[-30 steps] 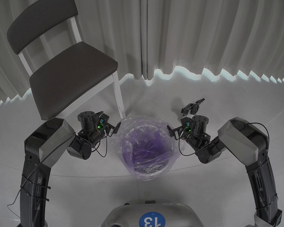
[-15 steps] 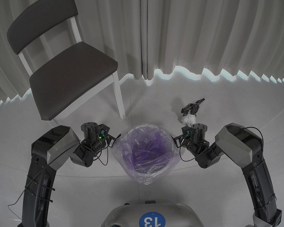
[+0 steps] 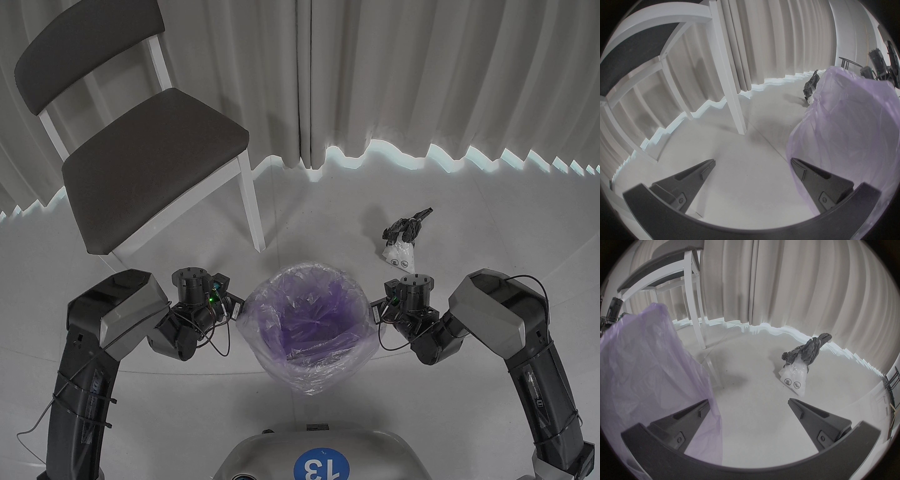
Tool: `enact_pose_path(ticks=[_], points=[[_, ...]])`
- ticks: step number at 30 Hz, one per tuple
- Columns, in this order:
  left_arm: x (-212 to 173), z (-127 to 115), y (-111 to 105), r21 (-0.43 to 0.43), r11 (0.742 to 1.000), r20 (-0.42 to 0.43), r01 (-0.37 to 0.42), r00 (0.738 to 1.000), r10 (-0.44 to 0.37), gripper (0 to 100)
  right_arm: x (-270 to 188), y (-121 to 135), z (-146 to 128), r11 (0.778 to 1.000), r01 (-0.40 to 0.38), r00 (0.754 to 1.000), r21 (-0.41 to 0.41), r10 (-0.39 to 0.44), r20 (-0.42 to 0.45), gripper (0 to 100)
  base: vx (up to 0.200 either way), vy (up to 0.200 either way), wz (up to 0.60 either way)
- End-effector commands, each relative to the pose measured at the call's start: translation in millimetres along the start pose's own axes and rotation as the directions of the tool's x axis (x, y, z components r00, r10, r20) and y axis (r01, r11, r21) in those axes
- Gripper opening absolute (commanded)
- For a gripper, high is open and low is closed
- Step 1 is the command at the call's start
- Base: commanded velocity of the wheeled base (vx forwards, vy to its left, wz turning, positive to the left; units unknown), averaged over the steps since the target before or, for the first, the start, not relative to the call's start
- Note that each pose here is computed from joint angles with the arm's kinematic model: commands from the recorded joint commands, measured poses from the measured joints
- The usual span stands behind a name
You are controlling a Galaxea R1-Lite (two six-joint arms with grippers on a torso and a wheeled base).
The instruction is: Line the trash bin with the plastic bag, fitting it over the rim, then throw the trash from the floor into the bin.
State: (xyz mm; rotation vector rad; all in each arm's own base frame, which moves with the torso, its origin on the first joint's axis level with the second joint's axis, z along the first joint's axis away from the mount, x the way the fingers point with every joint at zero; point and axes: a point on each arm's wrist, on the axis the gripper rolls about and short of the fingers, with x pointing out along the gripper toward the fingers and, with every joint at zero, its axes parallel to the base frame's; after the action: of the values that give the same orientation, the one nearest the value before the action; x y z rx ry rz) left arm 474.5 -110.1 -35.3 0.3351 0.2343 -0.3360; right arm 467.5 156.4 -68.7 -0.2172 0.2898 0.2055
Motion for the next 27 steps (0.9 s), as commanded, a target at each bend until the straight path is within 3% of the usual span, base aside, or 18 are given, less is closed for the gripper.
enact_pose_path(ticks=[1, 4, 9, 17, 21, 26, 27], points=[[-23.0, 30.7, 9.5, -0.056, 0.998, 0.041, -0.013, 0.999, 0.016, 100, -16.8, -19.7, 31.1, 0.999, 0.028, 0.999, 0.028, -0.029, 0.029, 100, 0.000, 0.000, 0.00], [-36.4, 45.2, 13.3, -0.066, 0.998, 0.049, -0.015, 0.999, 0.019, 100, -35.4, -28.6, 49.9, 0.999, 0.035, 0.999, 0.030, -0.035, 0.020, 100, 0.000, 0.000, 0.00], [-54.0, 45.9, 12.1, -0.072, 0.997, 0.026, -0.006, 1.000, 0.008, 100, -70.9, -36.4, 64.3, 0.999, 0.030, 0.997, 0.023, -0.028, -0.078, 100, 0.000, 0.000, 0.00], [-79.6, 55.0, 13.2, -0.106, 0.994, 0.047, -0.013, 0.999, 0.018, 100, -105.2, -41.0, 92.7, 0.998, 0.036, 0.999, 0.053, -0.034, -0.041, 100, 0.000, 0.000, 0.00], [-100.2, 58.7, 12.5, -0.110, 0.994, 0.037, 0.001, 0.999, 0.003, 100, -125.6, -27.0, 113.8, 0.999, -0.002, 1.000, 0.046, 0.002, 0.005, 100, -0.150, 0.000, 0.00], [-108.4, 54.5, 7.3, -0.110, 0.994, 0.045, 0.007, 0.999, -0.002, 100, -134.4, -11.9, 120.5, 0.999, -0.028, 0.999, 0.041, 0.027, 0.019, 100, 0.000, 0.000, 0.00], [-115.1, 51.2, 2.0, -0.105, 0.994, 0.080, 0.010, 0.997, -0.002, 100, -142.1, 12.3, 122.9, 0.997, -0.065, 0.998, 0.045, 0.064, 0.023, 100, 0.000, 0.000, 0.00]])
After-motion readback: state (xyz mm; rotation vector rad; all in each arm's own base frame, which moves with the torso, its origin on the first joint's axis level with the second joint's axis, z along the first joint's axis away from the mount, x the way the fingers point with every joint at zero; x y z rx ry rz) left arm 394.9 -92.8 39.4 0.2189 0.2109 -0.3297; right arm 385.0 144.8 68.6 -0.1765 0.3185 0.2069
